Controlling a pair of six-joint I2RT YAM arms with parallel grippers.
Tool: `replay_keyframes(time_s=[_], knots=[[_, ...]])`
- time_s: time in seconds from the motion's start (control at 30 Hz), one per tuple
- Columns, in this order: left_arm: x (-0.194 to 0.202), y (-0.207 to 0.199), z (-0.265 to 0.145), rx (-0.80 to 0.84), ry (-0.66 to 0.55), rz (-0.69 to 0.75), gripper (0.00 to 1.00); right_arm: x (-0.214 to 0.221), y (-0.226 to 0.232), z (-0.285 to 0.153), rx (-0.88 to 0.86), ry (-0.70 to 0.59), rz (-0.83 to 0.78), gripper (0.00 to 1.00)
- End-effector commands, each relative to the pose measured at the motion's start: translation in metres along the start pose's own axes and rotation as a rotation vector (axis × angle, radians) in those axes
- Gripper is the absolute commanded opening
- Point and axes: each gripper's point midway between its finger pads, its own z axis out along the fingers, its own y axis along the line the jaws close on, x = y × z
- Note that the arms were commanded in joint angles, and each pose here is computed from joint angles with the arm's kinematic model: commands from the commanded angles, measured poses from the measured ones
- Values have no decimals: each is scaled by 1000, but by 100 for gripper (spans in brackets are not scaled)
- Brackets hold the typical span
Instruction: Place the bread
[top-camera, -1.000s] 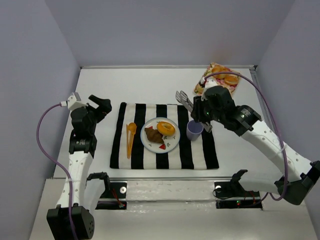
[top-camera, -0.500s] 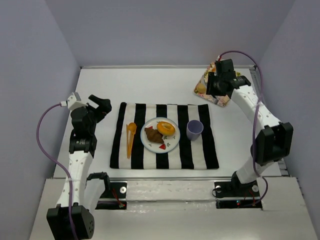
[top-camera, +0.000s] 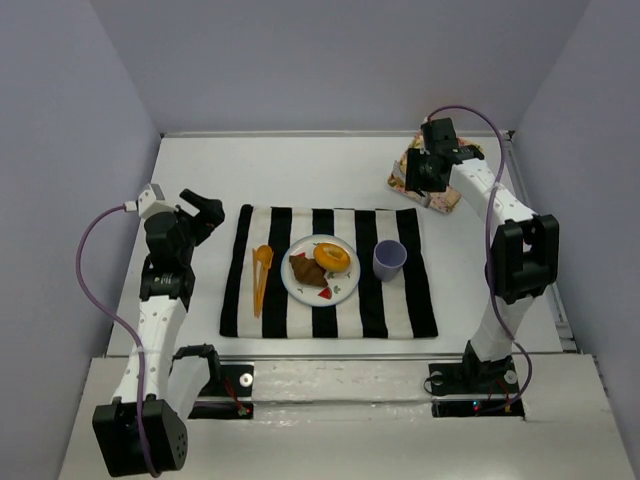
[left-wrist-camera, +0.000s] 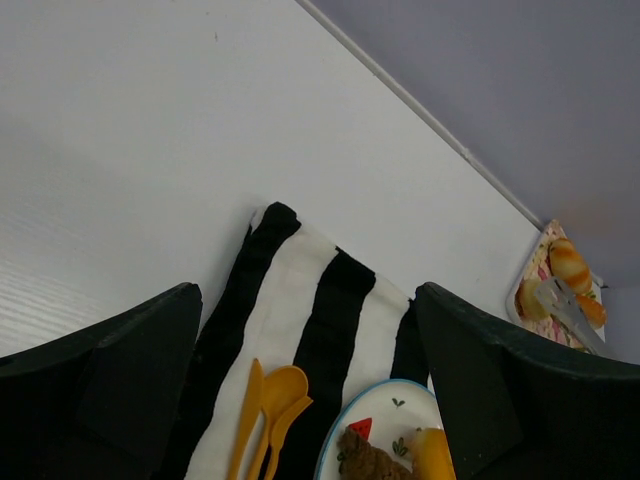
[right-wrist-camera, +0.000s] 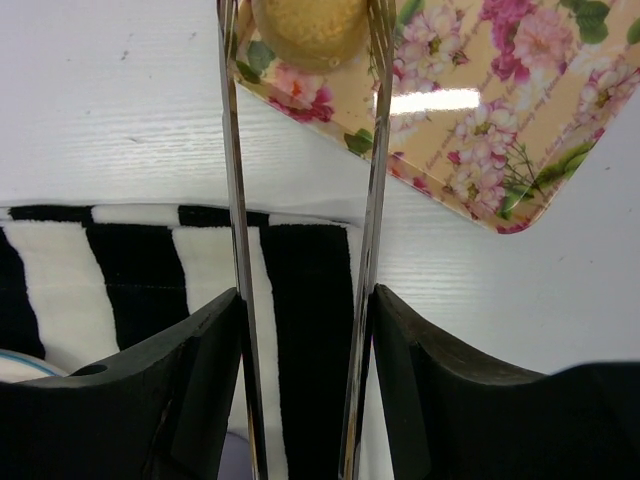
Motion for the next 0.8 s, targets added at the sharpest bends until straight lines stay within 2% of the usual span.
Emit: replay_keyframes(time_s=[0.0,0.13,0.33,0.47,0.57,0.63,0.77], knots=[[-14,-12,1,35,-42,10,99,-20,-1,2,-10,-49,11,58],[-13,-11,2,34,-39,10,99,-13,-7,12,6,-20,16,58],[-14,-11,1,31,-43,10,99,-13,-13,8,17,-27,33,36],[-14,-12,0,35,-42,10,99,-24,-14,-13,9,-78,36,28],[-15,-12,-1,37,-45,10,99,-35,-15,-42,-3,-142,37,28],[-15,-14,-2,43,-45,9,99,-40,-7,-73,-73,-194,20,27],[-15,-14,-3,46,-47,6,99,-29,31,-134,-311,-263,-48,26]])
